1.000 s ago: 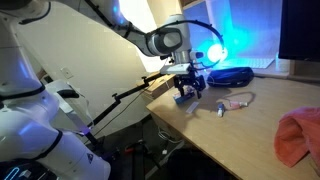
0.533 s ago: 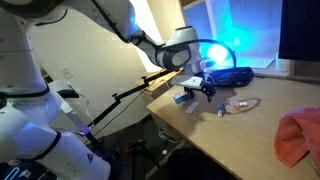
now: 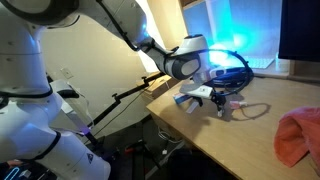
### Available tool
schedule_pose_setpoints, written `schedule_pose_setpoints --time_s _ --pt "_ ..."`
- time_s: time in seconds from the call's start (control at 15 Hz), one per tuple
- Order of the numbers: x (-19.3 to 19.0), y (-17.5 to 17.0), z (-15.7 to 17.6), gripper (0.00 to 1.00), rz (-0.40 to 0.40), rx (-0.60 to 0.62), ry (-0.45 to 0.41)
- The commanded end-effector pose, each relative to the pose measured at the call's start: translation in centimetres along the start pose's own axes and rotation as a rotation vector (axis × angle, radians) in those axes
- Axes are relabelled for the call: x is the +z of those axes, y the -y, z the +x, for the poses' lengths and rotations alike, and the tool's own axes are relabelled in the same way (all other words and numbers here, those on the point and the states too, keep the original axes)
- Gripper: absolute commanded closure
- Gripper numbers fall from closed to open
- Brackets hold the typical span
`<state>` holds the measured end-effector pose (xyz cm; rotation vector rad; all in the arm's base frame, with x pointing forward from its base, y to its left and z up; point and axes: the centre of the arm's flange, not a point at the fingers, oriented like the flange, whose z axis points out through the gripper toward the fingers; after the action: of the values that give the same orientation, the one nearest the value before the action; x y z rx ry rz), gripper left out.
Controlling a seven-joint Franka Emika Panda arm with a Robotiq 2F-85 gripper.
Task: Pick up the blue nail polish and place it upright
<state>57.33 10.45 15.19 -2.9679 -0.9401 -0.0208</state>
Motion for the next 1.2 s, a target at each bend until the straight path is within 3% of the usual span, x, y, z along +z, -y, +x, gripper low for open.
schedule_pose_setpoints --time_s 0.0,0.67,1.13 --pt "0.4 -0.3 1.3 0.00 -0.070 0.002 -0.013" --pt "2.2 -1.2 2.2 0.00 -0.131 0.013 0.030" --pt "3.2 -2.8 1.4 0.02 -0.127 0.050 0.051"
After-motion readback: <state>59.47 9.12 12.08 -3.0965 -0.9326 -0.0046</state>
